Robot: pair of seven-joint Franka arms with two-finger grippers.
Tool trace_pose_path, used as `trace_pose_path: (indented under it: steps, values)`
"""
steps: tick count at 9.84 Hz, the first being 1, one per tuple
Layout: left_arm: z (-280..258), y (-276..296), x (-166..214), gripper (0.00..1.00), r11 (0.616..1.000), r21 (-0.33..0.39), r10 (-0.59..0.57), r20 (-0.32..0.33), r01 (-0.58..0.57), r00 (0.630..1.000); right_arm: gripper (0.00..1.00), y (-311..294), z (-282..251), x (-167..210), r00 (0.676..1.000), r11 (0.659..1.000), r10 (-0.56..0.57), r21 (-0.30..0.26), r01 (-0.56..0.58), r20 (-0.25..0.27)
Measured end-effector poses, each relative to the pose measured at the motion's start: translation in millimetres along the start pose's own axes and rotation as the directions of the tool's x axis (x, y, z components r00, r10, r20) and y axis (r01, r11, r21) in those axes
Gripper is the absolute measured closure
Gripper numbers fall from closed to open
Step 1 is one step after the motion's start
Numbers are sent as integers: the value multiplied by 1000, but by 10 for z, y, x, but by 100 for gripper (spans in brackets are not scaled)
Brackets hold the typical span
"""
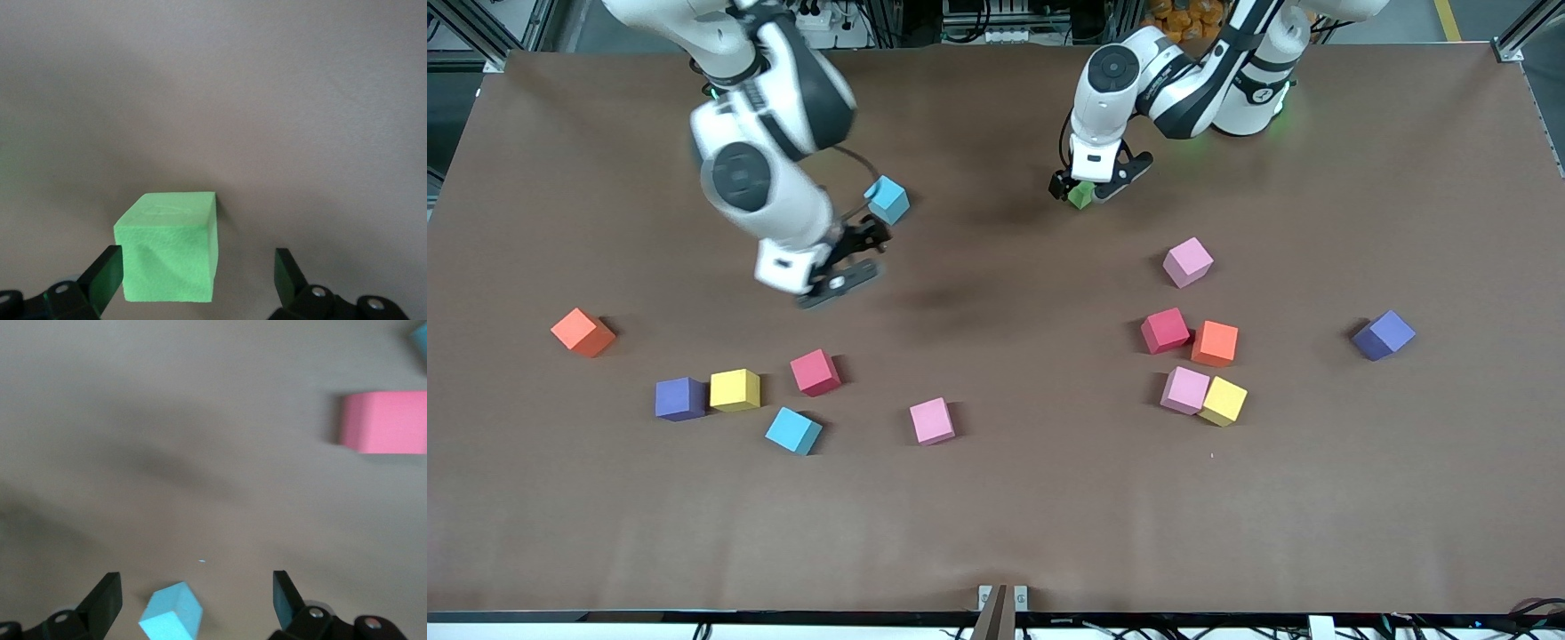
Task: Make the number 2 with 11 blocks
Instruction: 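Grasp the green cube with the left gripper while the right gripper grasps the cyan cube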
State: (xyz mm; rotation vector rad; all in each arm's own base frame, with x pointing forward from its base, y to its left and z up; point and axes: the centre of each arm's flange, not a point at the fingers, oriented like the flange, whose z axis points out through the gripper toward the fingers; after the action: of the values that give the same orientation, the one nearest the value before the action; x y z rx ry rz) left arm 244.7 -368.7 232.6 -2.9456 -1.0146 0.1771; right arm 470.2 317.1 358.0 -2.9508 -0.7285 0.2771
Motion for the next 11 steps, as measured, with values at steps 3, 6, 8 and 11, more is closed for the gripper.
trace_pose_path:
  steps: [3, 6, 8, 11]
  values:
    - [55, -45, 41, 0, 1000, 15, -18, 3, 18, 1000, 0, -825, 514, -320, 982, 980, -182, -78, 186, 54]
    - [140, -56, 61, 0, 1000, 10, -28, 13, 28, 1000, 0, -1027, 1036, -700, 950, 937, -311, -153, 313, 37]
    - [234, -55, 55, 0, 999, 8, -42, 26, 41, 999, 0, -894, 1136, -942, 937, 921, -343, -173, 349, 65]
    - [318, -130, -16, 0, 999, 30, -28, 29, 27, 999, 0, -752, 1246, -1256, 934, 916, -344, -184, 357, 100]
